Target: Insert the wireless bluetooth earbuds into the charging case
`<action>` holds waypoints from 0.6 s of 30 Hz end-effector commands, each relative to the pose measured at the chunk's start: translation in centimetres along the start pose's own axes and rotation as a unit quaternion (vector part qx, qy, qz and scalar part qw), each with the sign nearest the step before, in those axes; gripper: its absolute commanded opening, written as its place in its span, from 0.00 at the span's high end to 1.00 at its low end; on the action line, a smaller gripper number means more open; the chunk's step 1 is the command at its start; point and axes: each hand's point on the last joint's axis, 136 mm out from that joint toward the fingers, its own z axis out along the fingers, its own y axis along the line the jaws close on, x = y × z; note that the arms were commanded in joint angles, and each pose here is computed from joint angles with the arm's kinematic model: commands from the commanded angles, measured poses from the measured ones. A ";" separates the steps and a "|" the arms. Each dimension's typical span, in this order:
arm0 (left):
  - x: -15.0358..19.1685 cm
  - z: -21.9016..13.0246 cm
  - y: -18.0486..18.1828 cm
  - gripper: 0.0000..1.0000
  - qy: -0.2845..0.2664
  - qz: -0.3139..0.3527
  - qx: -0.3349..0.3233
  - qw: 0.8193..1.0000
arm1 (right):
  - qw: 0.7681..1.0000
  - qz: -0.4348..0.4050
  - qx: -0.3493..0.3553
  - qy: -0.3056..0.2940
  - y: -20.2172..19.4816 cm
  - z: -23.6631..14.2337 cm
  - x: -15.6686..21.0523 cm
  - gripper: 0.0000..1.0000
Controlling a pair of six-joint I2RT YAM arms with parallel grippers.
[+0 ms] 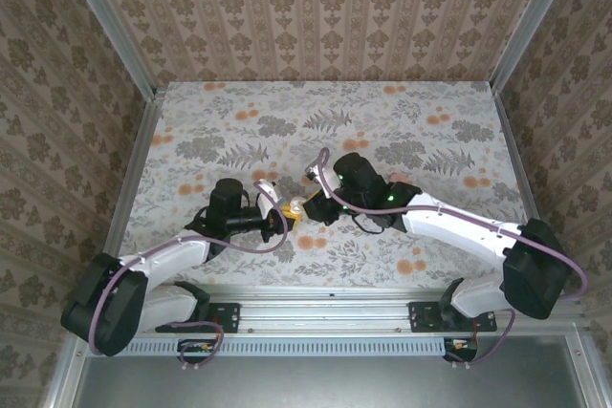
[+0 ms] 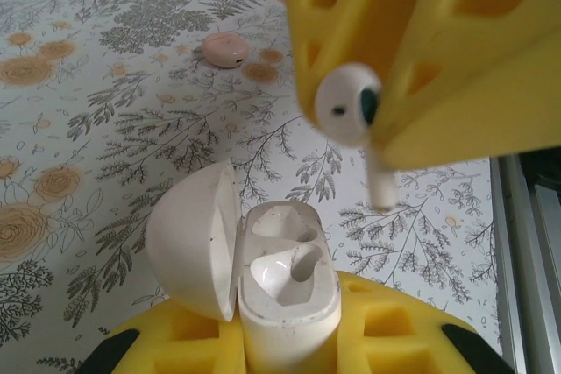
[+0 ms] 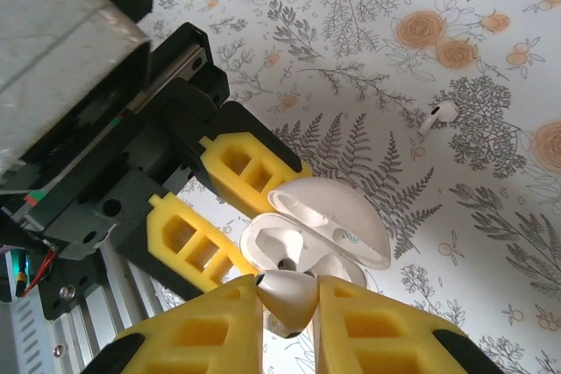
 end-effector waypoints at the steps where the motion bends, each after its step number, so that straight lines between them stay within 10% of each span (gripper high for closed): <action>1: -0.3 -0.2 -0.8 0.85 -0.010 0.020 0.011 1.000 | 1.000 -0.020 -0.015 -0.019 0.8 0.7 -1.8 0.81; 18: -0.3 -0.2 -0.5 0.85 -0.007 0.015 0.003 1.000 | 0.999 -0.031 -0.005 -0.042 1.0 0.0 -2.9 0.81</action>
